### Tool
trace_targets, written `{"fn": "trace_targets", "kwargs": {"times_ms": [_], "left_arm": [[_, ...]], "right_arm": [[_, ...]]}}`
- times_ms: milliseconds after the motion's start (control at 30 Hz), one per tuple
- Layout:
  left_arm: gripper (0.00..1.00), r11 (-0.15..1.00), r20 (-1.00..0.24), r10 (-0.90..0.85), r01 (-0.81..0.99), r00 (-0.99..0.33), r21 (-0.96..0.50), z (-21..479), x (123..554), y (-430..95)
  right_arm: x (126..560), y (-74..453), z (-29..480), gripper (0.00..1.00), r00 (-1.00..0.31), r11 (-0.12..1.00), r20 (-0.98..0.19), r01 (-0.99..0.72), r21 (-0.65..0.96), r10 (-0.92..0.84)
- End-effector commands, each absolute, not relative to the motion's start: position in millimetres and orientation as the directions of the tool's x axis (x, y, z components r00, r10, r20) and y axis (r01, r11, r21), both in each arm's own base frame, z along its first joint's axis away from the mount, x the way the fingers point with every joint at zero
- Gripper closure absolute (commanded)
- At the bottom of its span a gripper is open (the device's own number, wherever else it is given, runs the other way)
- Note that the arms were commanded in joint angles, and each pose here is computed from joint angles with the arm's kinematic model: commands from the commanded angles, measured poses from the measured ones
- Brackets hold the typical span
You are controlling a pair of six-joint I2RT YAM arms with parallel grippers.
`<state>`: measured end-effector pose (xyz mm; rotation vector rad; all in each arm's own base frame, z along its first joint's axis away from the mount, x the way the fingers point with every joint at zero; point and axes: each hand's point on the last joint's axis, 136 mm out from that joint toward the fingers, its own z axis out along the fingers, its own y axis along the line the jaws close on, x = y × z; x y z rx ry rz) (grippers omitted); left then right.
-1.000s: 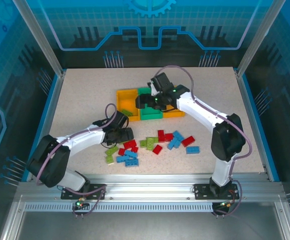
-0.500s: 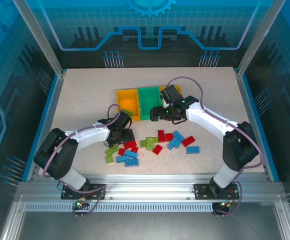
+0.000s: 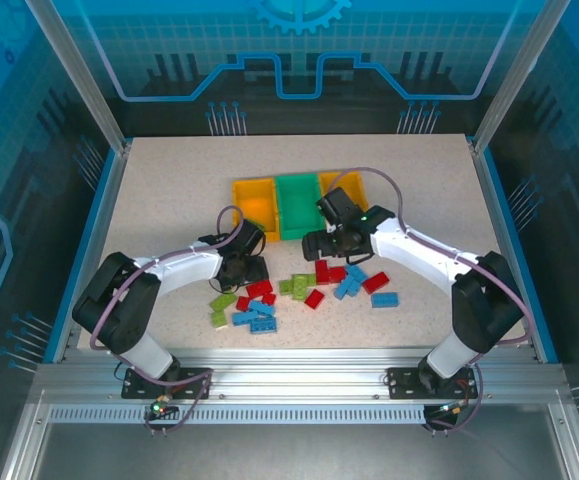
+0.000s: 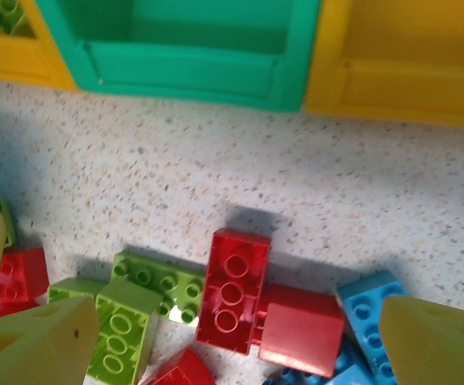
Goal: Sort the legos into containers by color
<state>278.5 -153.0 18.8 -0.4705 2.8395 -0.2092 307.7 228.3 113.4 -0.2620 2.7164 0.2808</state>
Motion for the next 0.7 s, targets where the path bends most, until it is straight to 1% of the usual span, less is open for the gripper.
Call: {"fn": "trace_targets", "kwargs": {"times_ms": [0,133,267,333,400,467,667], "left_arm": [[0.29,0.936,-0.238,-0.340,-0.305,-0.910,-0.173,19.9,284.2,-153.4],[0.34,0.938,-0.247,-0.337,-0.300,-0.909,-0.175,21.2,289.2,-155.1],[0.44,0.939,-0.253,-0.334,-0.296,-0.908,-0.176,22.0,293.7,-156.6],[0.48,0.940,-0.254,-0.332,-0.294,-0.908,-0.176,21.9,295.1,-157.1],[0.55,0.939,-0.255,-0.333,-0.294,-0.908,-0.178,21.9,296.3,-157.7],[0.59,0.939,-0.257,-0.333,-0.294,-0.907,-0.179,21.9,296.7,-157.8],[0.59,0.935,-0.280,-0.342,-0.296,-0.897,-0.194,32.4,303.0,-157.3]], "right_arm": [[294.0,229.6,102.5,0.08,-0.913,0.969,-0.373,-0.221,0.110,-0.166],[290.2,233.9,97.0,0.08,-0.918,0.970,-0.363,-0.215,0.117,-0.160],[289.3,234.4,99.5,0.08,-0.916,0.970,-0.367,-0.216,0.107,-0.164],[289.3,233.1,100.4,0.08,-0.915,0.972,-0.369,-0.214,0.098,-0.165],[289.4,232.3,100.9,0.08,-0.914,0.973,-0.371,-0.212,0.094,-0.164],[289.2,231.1,100.3,0.08,-0.915,0.974,-0.370,-0.209,0.091,-0.162],[288.4,230.9,100.8,0.08,-0.915,0.974,-0.372,-0.205,0.092,-0.157]]}}
